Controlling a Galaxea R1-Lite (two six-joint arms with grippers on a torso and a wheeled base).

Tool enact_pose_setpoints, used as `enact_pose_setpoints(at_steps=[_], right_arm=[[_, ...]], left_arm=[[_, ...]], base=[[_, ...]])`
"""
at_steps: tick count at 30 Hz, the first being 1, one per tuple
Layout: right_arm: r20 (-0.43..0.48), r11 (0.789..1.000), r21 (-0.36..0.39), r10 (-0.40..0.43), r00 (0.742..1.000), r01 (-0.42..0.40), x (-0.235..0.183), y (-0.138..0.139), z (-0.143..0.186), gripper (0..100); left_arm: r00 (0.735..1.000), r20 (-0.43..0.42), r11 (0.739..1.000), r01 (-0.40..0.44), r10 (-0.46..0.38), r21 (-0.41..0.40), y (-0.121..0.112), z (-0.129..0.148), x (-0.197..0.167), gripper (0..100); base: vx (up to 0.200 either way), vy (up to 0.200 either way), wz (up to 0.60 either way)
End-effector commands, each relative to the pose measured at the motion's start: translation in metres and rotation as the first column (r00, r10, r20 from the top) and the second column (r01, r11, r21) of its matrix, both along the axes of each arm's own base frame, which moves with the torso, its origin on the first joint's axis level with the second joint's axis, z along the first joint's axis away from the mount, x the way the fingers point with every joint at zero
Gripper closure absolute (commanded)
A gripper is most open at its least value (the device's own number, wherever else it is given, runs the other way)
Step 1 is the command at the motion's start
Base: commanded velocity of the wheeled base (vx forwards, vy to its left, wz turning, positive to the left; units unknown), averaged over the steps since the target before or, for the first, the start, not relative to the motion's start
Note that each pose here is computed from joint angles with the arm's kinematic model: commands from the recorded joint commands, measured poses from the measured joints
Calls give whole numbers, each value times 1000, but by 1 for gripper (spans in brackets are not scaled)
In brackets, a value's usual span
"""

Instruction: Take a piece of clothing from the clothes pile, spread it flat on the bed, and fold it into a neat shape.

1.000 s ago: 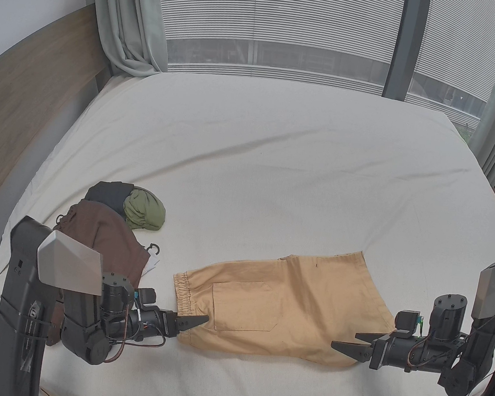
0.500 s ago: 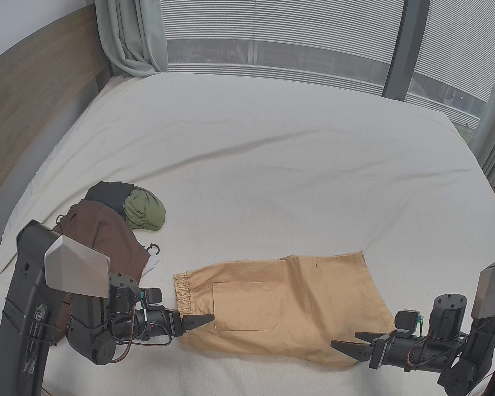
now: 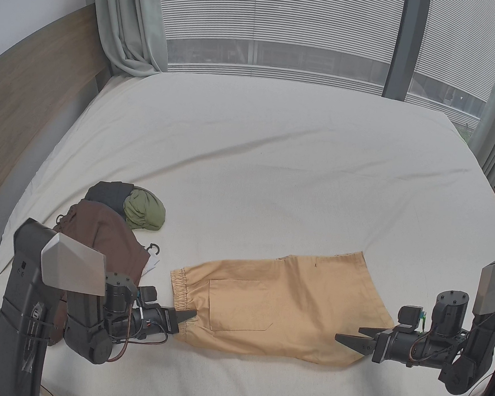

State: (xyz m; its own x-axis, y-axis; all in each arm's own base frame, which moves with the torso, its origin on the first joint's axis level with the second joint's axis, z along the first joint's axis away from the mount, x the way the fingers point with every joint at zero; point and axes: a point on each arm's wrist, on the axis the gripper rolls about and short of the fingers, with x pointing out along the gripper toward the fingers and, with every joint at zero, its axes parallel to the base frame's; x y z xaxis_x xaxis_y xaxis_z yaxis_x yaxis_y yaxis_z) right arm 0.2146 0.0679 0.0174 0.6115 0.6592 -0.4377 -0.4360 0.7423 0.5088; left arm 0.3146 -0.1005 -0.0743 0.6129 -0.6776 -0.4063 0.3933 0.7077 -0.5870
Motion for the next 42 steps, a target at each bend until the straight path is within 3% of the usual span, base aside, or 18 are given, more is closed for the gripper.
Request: enact_pose_setpoints(at_steps=[1, 19, 42], right_arm=[[-3, 1000, 2, -14, 1000, 14, 2, -3, -1, 0], [-1, 1000, 4, -10, 1000, 10, 3, -3, -1, 0], [-6, 1000, 2, -4, 1000, 4, 2, -2, -2, 0]], left_arm=[[1000, 8, 1000, -14, 14, 2, 4, 6, -2, 100], [998, -20, 998, -59, 59, -8, 33, 40, -29, 100], [995, -48, 995, -88, 86, -45, 81, 48, -44, 100]], base=[[0, 0, 0], [0, 0, 0], [0, 0, 0]])
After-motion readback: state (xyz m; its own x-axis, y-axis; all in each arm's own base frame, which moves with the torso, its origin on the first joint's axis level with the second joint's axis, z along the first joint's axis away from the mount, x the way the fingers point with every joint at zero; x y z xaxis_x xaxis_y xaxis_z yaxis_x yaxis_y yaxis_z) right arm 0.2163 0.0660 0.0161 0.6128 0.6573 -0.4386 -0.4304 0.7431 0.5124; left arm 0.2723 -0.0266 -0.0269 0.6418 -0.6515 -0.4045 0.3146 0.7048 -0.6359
